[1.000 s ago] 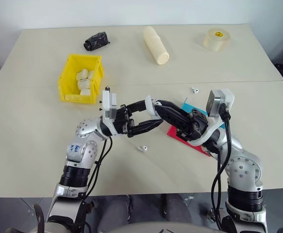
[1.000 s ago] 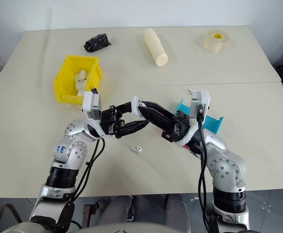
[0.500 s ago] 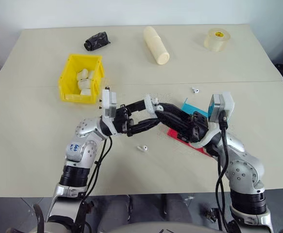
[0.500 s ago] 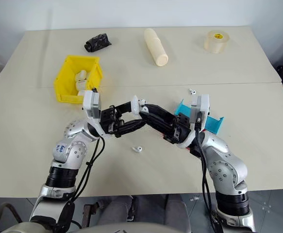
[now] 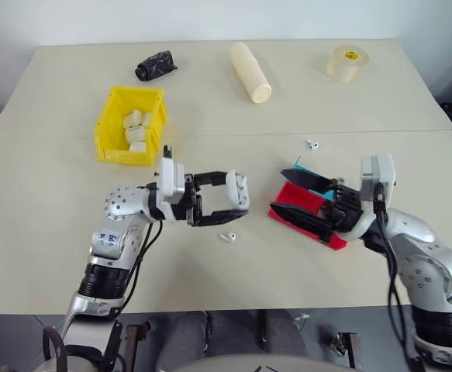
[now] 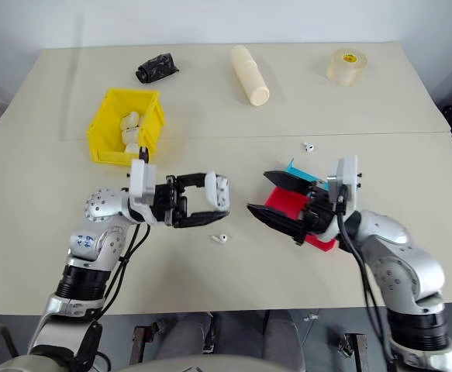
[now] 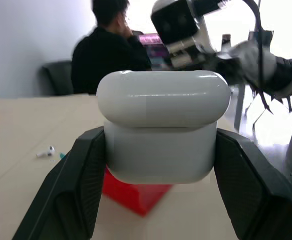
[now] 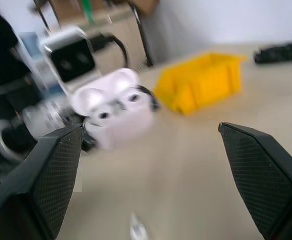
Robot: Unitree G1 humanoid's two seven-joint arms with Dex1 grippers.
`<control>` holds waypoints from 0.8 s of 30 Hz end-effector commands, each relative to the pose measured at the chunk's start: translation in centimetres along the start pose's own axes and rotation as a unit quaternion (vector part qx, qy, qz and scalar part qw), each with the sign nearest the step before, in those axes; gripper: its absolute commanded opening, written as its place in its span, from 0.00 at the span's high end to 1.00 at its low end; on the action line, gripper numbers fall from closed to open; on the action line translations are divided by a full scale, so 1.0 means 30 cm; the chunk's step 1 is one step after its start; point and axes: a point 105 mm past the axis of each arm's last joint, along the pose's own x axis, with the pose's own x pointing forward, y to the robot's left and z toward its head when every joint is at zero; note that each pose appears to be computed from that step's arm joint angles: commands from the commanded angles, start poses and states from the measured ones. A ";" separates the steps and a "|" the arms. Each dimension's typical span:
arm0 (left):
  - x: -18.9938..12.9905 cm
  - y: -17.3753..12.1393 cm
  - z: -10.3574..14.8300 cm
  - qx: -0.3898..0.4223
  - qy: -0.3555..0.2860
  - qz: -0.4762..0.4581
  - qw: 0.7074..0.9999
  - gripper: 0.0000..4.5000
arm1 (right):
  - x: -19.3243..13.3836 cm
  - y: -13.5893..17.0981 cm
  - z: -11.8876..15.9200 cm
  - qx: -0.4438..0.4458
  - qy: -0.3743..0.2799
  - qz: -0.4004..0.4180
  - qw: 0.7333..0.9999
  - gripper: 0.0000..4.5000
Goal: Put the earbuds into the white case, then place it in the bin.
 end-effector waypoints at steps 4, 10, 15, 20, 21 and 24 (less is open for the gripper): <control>-0.001 -0.072 -0.033 0.060 0.069 -0.084 0.992 0.38 | -0.073 -0.034 -0.016 -0.123 0.109 0.020 0.986 0.28; 0.043 -0.047 -0.049 0.058 0.107 -0.087 0.989 0.38 | 0.042 0.054 0.041 -0.132 0.091 0.099 0.982 0.76; 0.072 -0.023 -0.075 0.048 0.146 -0.068 0.986 0.38 | 0.151 0.156 0.052 -0.129 0.085 0.161 0.975 0.99; 0.092 -0.022 -0.075 0.042 0.157 -0.070 0.984 0.38 | 0.205 0.193 0.055 -0.114 0.093 0.177 0.973 0.99; 0.098 -0.022 -0.071 0.044 0.154 -0.070 0.985 0.38 | 0.211 0.192 0.048 -0.111 0.099 0.176 0.973 0.99; 0.110 -0.020 -0.066 0.048 0.151 -0.068 0.985 0.38 | 0.219 0.182 0.015 -0.115 0.124 0.168 0.971 0.99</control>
